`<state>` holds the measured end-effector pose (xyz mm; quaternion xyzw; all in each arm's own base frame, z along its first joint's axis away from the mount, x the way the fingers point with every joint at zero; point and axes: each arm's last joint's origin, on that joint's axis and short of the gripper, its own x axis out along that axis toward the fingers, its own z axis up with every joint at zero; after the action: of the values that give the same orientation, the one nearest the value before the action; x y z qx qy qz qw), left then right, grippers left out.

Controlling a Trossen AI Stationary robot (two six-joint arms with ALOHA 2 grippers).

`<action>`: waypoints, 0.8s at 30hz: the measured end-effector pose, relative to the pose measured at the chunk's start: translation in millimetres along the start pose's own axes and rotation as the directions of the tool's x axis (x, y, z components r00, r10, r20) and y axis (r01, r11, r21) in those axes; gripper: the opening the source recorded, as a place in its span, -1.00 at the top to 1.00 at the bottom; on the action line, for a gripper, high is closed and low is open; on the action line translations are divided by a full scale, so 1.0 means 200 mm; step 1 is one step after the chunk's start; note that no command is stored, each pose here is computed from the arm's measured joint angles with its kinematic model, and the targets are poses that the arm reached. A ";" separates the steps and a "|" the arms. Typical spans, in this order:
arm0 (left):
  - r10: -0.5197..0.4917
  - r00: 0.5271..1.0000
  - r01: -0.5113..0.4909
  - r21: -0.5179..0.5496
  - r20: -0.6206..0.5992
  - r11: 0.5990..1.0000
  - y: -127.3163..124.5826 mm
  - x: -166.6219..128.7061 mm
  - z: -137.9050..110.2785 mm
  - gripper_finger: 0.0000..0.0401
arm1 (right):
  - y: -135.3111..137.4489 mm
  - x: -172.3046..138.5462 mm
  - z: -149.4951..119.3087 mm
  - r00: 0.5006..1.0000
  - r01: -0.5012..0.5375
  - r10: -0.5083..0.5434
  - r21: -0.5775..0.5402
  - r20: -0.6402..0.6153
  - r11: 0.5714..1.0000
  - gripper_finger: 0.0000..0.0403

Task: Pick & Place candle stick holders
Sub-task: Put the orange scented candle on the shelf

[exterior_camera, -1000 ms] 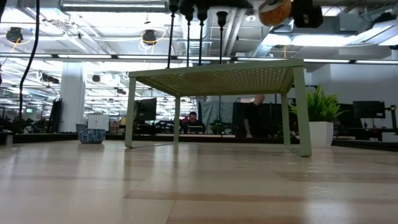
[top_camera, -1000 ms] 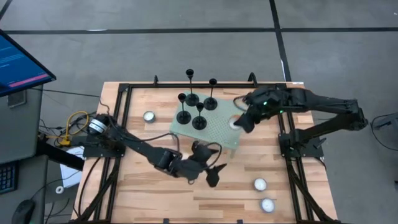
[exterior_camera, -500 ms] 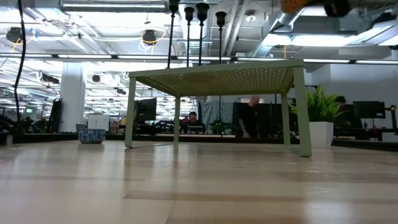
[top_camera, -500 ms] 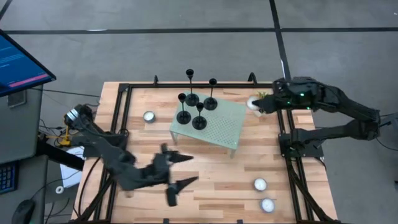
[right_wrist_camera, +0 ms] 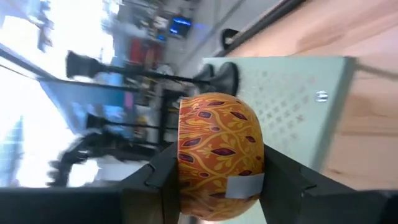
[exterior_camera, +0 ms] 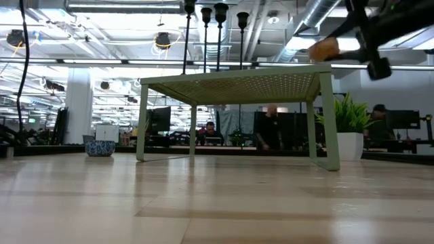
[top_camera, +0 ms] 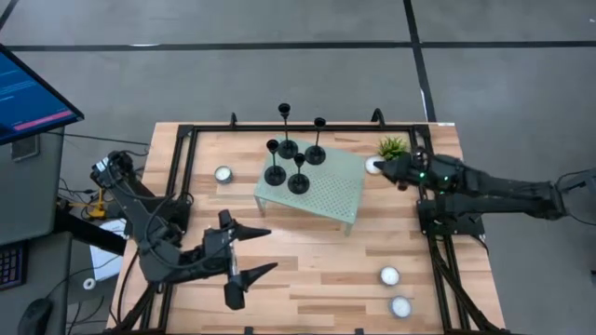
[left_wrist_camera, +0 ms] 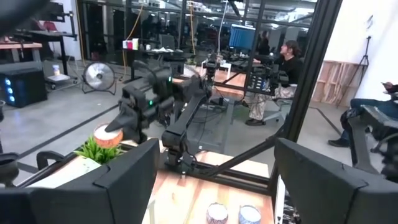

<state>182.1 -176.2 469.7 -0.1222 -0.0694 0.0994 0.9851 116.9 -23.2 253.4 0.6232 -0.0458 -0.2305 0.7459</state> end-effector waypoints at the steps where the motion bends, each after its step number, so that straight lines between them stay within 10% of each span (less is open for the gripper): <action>1: 0.001 1.000 -0.001 0.000 0.001 1.000 0.00 0.00 0.00 -0.59 | -0.03 0.02 -0.01 1.000 -0.030 0.030 0.016 0.004 0.999 0.26; 14: 0.001 1.000 -0.001 -0.006 0.004 1.000 0.00 0.00 0.00 -0.59 | -0.14 0.11 -0.06 1.000 0.022 -0.022 0.067 0.001 0.997 0.01; 24: 0.001 1.000 -0.001 -0.007 0.005 1.000 0.00 0.00 0.00 -0.59 | -0.17 0.18 -0.07 0.997 0.081 -0.082 0.060 0.001 0.995 0.21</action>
<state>182.3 -175.7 470.5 -0.1256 -0.0721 0.0999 0.9844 145.0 -27.9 210.8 0.6464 -0.0287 -0.2606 0.7166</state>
